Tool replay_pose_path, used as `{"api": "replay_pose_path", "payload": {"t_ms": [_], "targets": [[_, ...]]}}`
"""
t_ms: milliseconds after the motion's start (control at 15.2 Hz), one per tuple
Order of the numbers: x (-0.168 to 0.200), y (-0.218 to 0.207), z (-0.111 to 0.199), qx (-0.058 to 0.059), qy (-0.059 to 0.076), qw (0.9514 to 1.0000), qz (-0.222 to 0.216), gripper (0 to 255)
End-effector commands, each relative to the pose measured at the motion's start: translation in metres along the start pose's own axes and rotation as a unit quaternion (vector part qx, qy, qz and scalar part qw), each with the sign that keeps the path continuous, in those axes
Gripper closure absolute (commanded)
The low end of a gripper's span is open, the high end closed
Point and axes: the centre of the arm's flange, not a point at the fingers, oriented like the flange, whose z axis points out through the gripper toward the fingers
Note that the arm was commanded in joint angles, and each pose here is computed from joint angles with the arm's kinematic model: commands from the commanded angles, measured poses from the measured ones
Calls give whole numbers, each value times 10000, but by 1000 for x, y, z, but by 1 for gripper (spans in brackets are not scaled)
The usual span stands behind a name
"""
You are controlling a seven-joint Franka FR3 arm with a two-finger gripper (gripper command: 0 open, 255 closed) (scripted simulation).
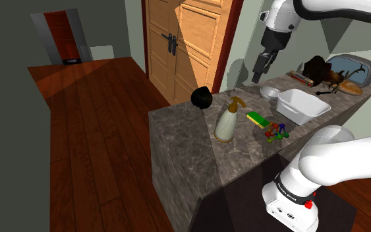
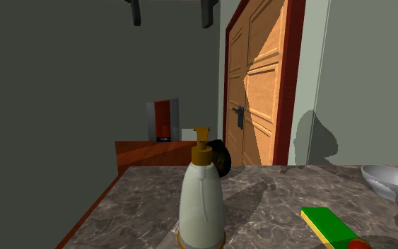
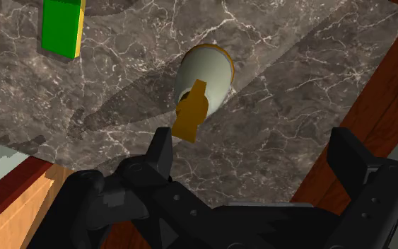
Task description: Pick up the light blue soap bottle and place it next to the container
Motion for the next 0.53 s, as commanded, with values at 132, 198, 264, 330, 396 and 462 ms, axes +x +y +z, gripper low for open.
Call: {"api": "replay_pose_path", "payload": {"t_ms": [132, 198, 264, 330, 396, 462], "targets": [[9, 8, 22, -19, 51, 10000, -73, 0], [14, 12, 34, -28, 77, 9999, -109, 0], [19, 16, 45, -38, 103, 9998, -145, 0], [23, 21, 56, -47, 128, 9997, -182, 0], [28, 25, 67, -57, 154, 9996, -218, 0], [33, 29, 78, -66, 179, 9995, -254, 0]]}}
